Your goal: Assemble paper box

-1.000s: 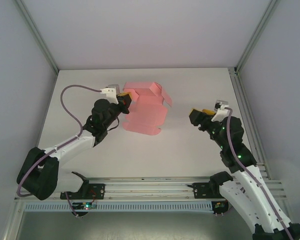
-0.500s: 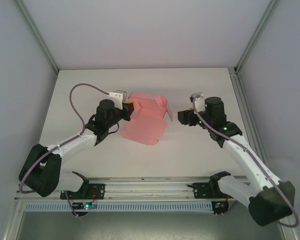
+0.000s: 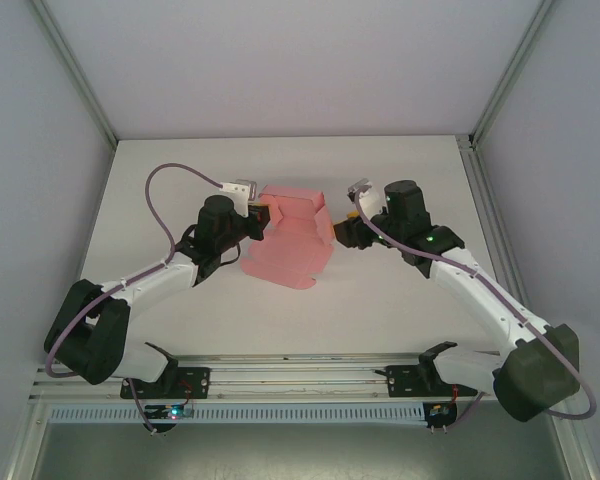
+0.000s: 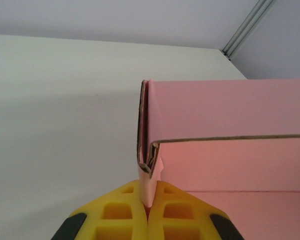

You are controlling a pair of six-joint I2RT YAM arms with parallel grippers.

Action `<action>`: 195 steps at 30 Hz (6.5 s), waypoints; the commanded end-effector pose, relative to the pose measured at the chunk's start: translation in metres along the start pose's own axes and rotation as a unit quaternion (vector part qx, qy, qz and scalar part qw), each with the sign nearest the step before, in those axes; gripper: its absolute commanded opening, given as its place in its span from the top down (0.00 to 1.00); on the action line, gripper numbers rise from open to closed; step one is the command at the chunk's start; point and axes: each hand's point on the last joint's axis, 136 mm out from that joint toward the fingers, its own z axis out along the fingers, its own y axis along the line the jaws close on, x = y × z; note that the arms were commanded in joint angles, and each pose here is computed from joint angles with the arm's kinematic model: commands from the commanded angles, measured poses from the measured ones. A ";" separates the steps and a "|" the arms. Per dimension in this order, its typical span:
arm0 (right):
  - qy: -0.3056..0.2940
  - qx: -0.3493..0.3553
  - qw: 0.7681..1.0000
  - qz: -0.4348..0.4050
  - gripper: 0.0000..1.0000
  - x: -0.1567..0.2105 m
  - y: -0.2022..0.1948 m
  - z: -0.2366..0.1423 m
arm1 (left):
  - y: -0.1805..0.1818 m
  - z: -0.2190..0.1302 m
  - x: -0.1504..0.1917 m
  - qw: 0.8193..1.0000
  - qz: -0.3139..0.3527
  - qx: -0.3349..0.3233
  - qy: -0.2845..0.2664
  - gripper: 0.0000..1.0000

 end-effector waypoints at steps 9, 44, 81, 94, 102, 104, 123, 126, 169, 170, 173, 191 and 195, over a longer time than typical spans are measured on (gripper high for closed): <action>-0.004 0.014 0.999 -0.028 0.52 -0.024 0.015 0.016 | 0.006 0.003 -0.004 1.000 0.011 -0.021 0.006 1.00; -0.005 0.204 0.978 -0.041 0.69 -0.030 -0.013 0.060 | -0.016 -0.010 -0.018 1.000 0.011 0.001 -0.009 1.00; -0.057 0.645 0.762 -0.010 0.95 -0.033 -0.118 -0.012 | 0.064 -0.035 0.027 0.885 -0.070 -0.443 0.122 1.00; -0.120 0.174 0.977 0.015 0.56 -0.050 -0.023 0.061 | 0.018 0.004 0.010 0.963 -0.051 -0.254 0.081 1.00; -0.164 0.059 0.985 0.009 0.04 -0.053 0.021 0.010 | 0.009 0.008 -0.017 0.978 0.049 -0.194 0.057 1.00; -0.181 0.071 0.981 0.019 0.02 -0.053 0.017 -0.008 | 0.002 0.009 -0.022 0.982 0.078 -0.158 0.063 1.00; -0.153 0.182 0.949 0.207 0.02 0.017 -0.062 -0.082 | -0.003 -0.010 0.061 0.674 0.588 0.049 0.445 1.00; -0.148 0.186 0.947 0.216 0.02 0.021 -0.066 -0.081 | 0.009 0.015 0.075 0.631 0.621 0.027 0.464 1.00; -0.080 0.198 0.957 0.196 0.02 0.047 -0.084 -0.071 | -0.144 0.051 0.058 0.715 0.651 0.144 0.209 0.00; -0.073 0.190 0.961 0.187 0.02 0.047 -0.083 -0.066 | -0.151 0.046 0.049 0.727 0.643 0.144 0.195 0.00; -0.042 0.143 0.976 0.161 0.02 0.044 -0.074 -0.045 | -0.164 0.031 0.008 0.779 0.600 0.117 0.137 0.00; 0.212 0.086 0.973 0.025 0.34 0.098 -0.021 0.114 | 0.086 -0.143 -0.049 0.923 -0.003 -0.384 -0.002 0.00; 0.218 0.100 0.970 0.034 0.47 0.109 -0.019 0.121 | 0.098 -0.158 -0.035 0.915 -0.009 -0.403 0.001 0.00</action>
